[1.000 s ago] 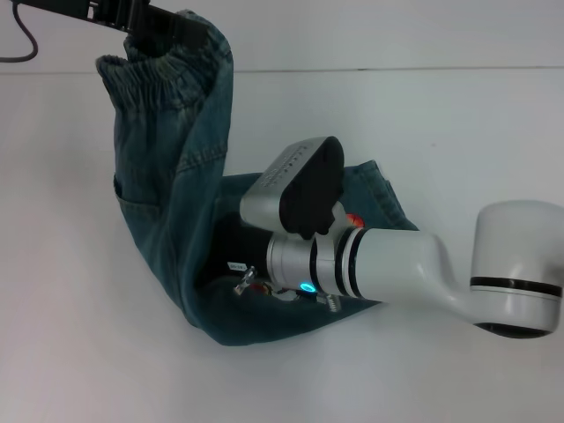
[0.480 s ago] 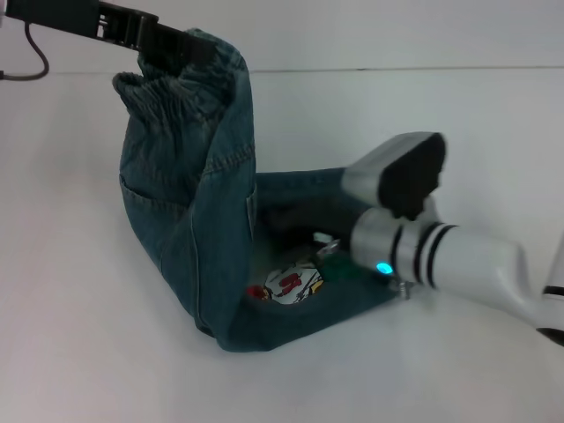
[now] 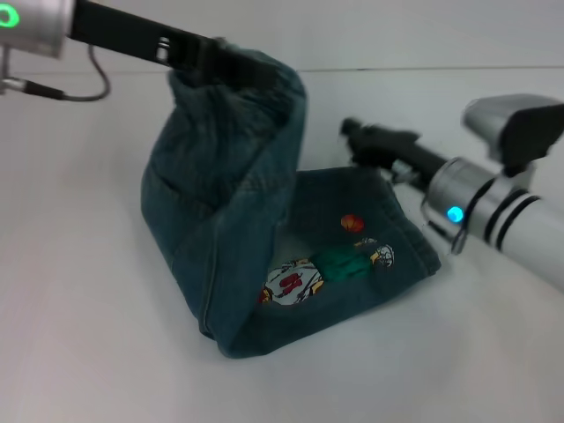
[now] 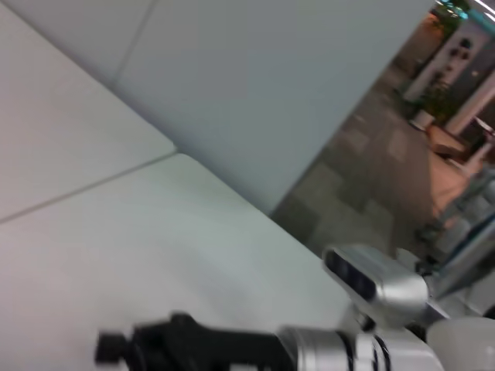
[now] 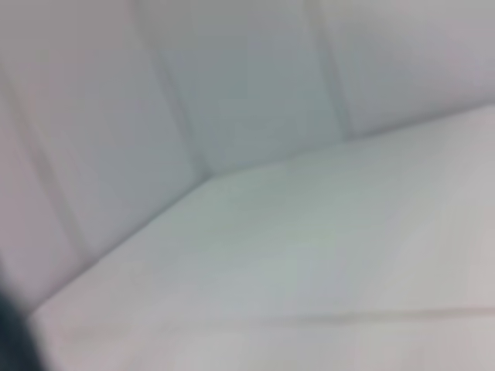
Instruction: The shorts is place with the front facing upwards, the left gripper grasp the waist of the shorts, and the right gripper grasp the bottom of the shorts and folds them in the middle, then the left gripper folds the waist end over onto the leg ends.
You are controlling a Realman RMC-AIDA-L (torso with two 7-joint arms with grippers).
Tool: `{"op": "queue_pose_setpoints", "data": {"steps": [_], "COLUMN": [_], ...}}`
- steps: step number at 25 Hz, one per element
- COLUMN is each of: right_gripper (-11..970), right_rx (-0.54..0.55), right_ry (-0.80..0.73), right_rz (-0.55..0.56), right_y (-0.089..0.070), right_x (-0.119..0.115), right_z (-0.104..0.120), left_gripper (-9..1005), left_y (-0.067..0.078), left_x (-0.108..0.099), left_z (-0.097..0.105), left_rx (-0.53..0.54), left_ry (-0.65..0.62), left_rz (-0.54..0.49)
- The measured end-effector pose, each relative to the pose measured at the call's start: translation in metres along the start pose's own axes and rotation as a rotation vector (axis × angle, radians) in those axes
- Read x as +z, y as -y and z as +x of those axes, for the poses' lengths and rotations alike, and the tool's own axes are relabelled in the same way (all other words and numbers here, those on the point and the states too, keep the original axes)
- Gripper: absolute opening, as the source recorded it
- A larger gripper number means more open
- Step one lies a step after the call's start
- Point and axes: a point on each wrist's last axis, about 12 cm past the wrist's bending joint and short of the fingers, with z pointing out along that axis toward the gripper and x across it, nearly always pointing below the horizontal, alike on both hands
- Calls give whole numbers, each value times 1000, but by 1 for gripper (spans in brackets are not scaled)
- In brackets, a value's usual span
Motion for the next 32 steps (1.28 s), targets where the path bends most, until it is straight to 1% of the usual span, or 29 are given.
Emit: {"op": "queue_pose_setpoints", "data": {"steps": [2, 4, 5, 6, 7, 8, 9, 14, 18, 23, 25, 28, 32], "right_gripper": [23, 23, 23, 23, 23, 23, 23, 24, 25, 26, 26, 26, 27], "right_rx": [26, 55, 73, 87, 102, 114, 128, 188, 204, 207, 206, 207, 209], "right_ry": [47, 106, 138, 162, 187, 206, 225, 294, 310, 320, 318, 313, 310], "right_rz": [38, 86, 115, 140, 164, 180, 197, 251, 272, 273, 271, 265, 263], "right_y": [10, 23, 31, 37, 44, 49, 54, 70, 75, 76, 76, 73, 72], "right_x": [-3, -8, -13, -16, -20, -23, -27, -43, -49, -52, -52, -51, -51], "right_z": [-7, -15, -19, -22, -26, -28, -30, -32, -31, -30, -29, -27, -26], "left_gripper": [83, 84, 84, 84, 85, 85, 86, 88, 90, 92, 93, 153, 232], "left_y": [3, 6, 6, 7, 10, 10, 11, 15, 24, 24, 22, 19, 17], "left_x": [12, 24, 24, 33, 51, 53, 63, 98, 125, 148, 153, 156, 155], "left_z": [1, 2, 2, 3, 4, 5, 6, 12, 17, 27, 29, 31, 33], "left_rx": [5, 9, 9, 13, 24, 25, 33, 61, 88, 96, 94, 99, 96], "left_ry": [-12, -28, -28, -40, -62, -65, -76, -108, -164, -208, -209, -210, -203], "left_rz": [21, 31, 31, 33, 26, 25, 13, -13, 5, -19, -40, -66, -76]}}
